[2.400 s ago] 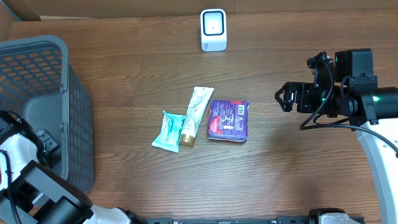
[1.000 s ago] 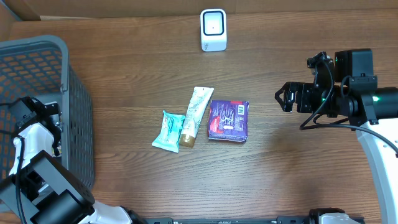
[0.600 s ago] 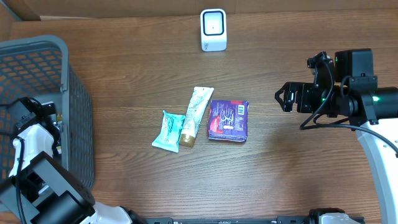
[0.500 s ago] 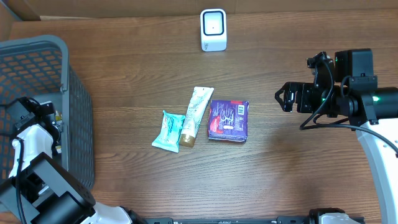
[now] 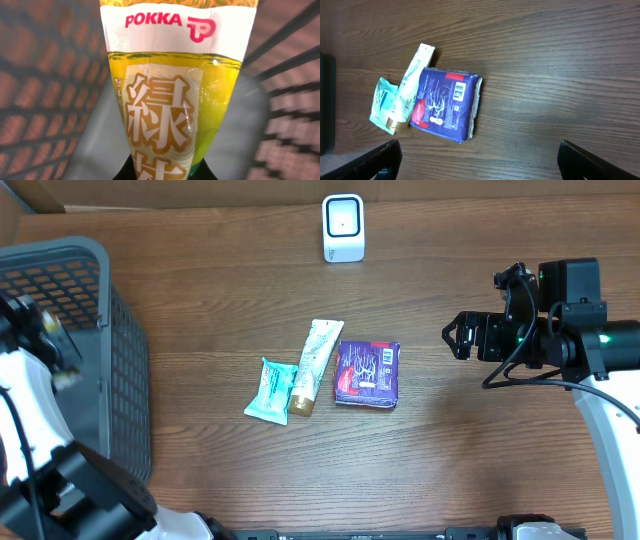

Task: Scan the item barcode
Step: 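Lift the tea carton out and set it left of the mint wrapper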

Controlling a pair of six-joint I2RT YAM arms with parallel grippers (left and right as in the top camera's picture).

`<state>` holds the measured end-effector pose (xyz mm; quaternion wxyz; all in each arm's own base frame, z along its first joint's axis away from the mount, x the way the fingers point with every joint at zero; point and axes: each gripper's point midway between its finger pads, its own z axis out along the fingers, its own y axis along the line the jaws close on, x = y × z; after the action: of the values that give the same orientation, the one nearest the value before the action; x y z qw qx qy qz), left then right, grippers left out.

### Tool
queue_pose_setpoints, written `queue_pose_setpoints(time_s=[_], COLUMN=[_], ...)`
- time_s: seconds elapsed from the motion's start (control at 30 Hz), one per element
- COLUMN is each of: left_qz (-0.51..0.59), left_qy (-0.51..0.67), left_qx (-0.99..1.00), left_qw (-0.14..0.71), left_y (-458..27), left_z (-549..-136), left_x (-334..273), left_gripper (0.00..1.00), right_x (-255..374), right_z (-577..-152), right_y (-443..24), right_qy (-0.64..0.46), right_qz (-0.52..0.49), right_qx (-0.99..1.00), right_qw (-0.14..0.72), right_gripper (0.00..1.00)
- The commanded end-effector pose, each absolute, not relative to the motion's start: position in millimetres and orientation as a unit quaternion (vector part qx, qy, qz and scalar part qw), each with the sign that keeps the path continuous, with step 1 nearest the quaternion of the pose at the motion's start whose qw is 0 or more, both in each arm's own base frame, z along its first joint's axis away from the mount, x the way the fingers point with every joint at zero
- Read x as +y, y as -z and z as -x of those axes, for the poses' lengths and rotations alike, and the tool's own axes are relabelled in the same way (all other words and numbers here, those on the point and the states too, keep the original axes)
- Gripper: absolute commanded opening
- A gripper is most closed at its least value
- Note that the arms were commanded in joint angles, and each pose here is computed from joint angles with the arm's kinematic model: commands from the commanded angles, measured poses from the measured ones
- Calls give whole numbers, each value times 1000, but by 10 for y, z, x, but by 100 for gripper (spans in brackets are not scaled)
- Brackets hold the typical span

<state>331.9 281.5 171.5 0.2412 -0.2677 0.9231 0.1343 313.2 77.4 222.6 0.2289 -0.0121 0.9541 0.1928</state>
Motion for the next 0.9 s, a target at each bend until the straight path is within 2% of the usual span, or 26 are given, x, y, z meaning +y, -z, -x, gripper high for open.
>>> queue_pose_setpoints(time_s=[0.0, 0.2, 0.37, 0.6, 0.87], left_qz=[263, 161, 78, -18, -9], left_qy=[-58, 51, 117, 117, 26], left_qx=[881, 875, 894, 951, 995], left_qw=[390, 453, 426, 285, 94], left_y=[-2953, -3640, -3629, -2950, -1836], left_z=[-3652, -3811, -3817, -3745, -3715], left_x=[2347, 1388, 514, -462, -847], left_gripper=[4, 8, 5, 4, 4], right_x=[806, 805, 805, 806, 805], right_z=[-3168, -3170, -3170, -3171, -3169], right_y=[-2298, -2298, -2298, -2299, -2298], right_qy=[-197, -197, -197, -197, -197], right_qz=[18, 18, 18, 18, 18], right_qx=[951, 951, 951, 951, 951], right_qw=[239, 239, 239, 239, 239], right_gripper=[100, 100, 100, 100, 100])
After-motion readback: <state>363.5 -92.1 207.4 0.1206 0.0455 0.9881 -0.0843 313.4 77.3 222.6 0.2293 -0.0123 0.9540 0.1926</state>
